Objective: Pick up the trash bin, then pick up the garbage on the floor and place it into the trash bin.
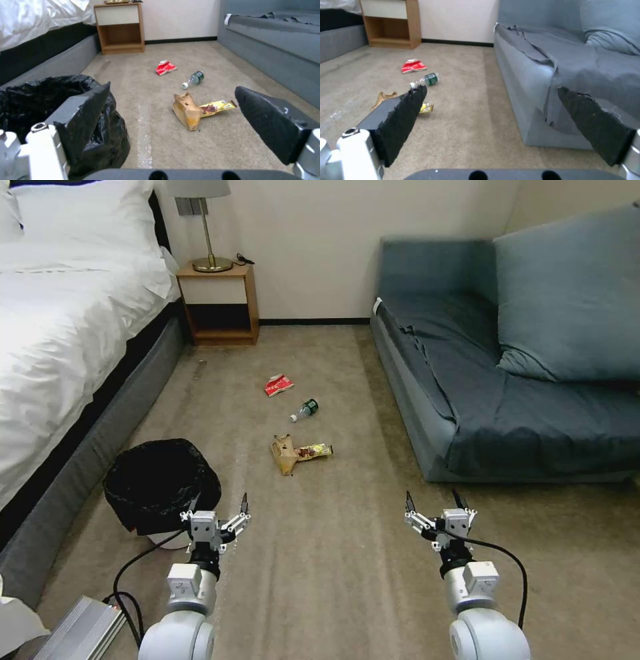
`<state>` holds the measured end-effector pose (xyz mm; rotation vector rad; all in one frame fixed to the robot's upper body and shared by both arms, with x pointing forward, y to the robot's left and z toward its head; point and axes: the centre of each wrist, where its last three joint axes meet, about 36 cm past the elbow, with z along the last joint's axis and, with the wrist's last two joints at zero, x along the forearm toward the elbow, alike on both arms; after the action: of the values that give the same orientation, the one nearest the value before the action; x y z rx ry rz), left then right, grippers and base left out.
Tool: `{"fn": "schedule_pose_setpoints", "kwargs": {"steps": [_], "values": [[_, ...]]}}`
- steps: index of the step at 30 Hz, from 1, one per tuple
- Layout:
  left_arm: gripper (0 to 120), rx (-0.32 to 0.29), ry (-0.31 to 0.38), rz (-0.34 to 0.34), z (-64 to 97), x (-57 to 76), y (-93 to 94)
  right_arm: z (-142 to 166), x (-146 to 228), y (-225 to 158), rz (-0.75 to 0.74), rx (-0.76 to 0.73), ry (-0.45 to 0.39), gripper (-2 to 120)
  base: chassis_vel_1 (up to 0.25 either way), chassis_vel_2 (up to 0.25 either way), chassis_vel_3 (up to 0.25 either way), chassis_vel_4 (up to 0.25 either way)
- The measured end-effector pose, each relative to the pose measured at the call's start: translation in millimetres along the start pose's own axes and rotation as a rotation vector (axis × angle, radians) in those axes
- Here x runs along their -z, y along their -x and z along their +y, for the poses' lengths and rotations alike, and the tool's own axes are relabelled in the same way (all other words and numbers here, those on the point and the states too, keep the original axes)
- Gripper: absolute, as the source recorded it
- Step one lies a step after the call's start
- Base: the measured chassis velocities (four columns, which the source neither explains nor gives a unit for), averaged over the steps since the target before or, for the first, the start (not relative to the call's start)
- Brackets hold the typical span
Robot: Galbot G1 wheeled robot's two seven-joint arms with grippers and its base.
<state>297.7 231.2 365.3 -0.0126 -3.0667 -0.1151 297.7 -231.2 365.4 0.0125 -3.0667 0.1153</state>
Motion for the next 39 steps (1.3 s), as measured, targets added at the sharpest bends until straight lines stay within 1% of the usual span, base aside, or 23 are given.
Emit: {"fn": "schedule_pose_setpoints", "kwargs": {"steps": [30,31,32,33,34,35,36,38,39], "values": [[100,0.0,0.0,-0.001,1.4,0.0,1.4,-0.1,0.1,0.9,-0.001,0.001,0.002,100,0.0,0.0,0.0,0.0],[100,0.001,-0.001,-0.001,3.7,-0.4,3.5,-0.2,0.0,2.1,-0.002,0.004,0.008,100,0.0,0.0,0.0,0.0],[100,0.009,0.002,-0.004,9.0,0.1,8.1,-1.3,-0.2,9.5,0.002,0.017,0.032,100,0.0,0.0,0.0,0.0],[100,0.009,0.002,-0.004,9.0,0.1,8.1,-1.3,-0.2,9.5,0.002,0.017,0.032,100,0.0,0.0,0.0,0.0],[100,0.011,0.001,0.004,16.6,-1.1,15.7,-1.6,0.3,17.6,0.005,0.033,0.058,100,0.0,0.0,0.0,0.0],[100,0.029,0.005,0.008,30.5,-0.6,26.7,-3.0,0.1,24.1,0.013,0.041,0.078,100,0.0,0.0,0.0,0.0],[100,0.029,0.005,0.008,30.5,-0.6,26.7,-3.0,0.1,24.1,0.013,0.041,0.078,100,0.0,0.0,0.0,0.0],[100,0.067,0.006,0.016,60.3,3.2,50.2,-4.9,1.1,38.2,0.025,0.067,0.12,100,0.0,0.0,0.0,0.0],[100,0.092,0.005,0.02,78.3,7.1,63.3,-6.5,1.9,45.7,0.033,0.08,0.141,100,0.0,0.0,0.0,0.0]]}}
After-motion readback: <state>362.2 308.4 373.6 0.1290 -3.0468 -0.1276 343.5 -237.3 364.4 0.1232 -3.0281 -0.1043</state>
